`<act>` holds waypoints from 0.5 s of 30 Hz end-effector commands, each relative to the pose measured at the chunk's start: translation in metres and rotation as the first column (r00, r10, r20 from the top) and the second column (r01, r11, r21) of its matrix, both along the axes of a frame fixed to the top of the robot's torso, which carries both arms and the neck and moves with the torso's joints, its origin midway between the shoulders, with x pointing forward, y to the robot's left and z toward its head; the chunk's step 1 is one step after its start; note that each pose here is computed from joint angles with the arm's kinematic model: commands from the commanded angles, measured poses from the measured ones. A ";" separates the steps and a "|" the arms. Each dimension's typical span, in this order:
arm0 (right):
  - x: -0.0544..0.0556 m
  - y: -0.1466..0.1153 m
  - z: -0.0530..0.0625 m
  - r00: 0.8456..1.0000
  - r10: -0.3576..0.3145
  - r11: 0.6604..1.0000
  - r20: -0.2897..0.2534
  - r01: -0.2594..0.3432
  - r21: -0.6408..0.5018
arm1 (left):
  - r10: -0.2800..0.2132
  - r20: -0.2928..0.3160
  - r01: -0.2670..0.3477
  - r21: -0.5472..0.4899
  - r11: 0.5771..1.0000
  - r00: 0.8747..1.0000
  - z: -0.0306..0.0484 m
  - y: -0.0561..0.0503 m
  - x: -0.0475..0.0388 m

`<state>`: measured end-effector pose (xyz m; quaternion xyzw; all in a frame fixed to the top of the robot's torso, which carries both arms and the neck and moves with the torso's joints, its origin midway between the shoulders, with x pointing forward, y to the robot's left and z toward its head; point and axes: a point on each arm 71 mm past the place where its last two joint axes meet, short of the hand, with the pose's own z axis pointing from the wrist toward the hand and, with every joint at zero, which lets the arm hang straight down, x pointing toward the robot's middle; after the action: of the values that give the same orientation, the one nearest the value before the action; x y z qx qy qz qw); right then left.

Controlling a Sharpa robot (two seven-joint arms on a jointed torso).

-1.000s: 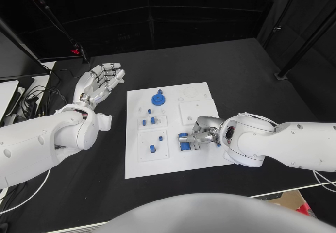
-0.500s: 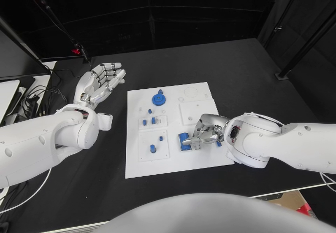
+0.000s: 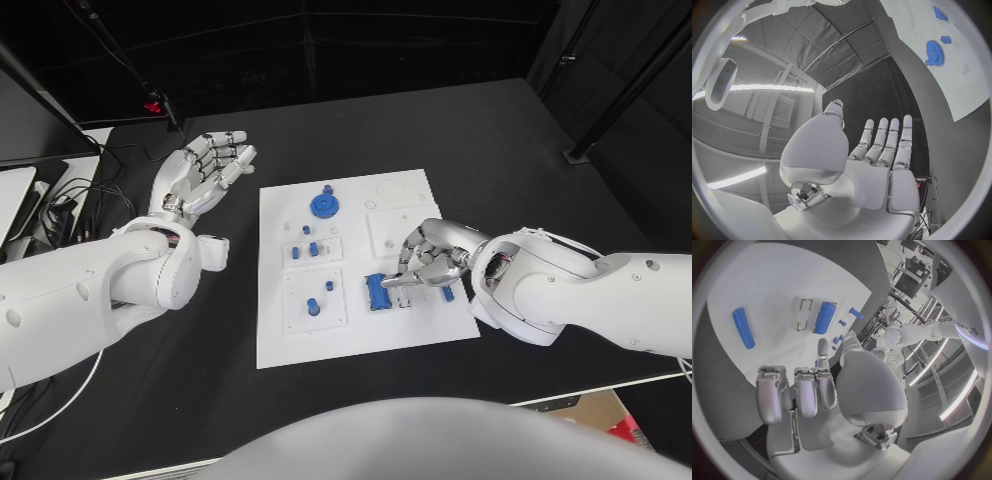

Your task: Assemble the parts on the task board

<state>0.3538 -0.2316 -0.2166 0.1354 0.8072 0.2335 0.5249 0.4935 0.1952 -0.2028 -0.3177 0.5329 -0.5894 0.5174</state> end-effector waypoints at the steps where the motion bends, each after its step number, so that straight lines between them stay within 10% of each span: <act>1: 0.002 -0.008 0.005 0.997 -0.012 0.999 0.072 0.010 0.031 | -0.024 0.085 0.026 -0.028 0.999 0.996 0.0068 -0.002 -0.0021; 15: -0.008 -0.072 -0.001 0.989 -0.150 0.984 -0.013 0.148 -0.101 | -0.019 0.086 0.021 -0.025 0.999 0.996 0.0065 -0.001 -0.0015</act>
<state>0.3477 -0.3018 -0.2148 0.1756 0.7976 0.1673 0.5522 0.4937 0.1958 -0.2034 -0.3181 0.5330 -0.5887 0.5179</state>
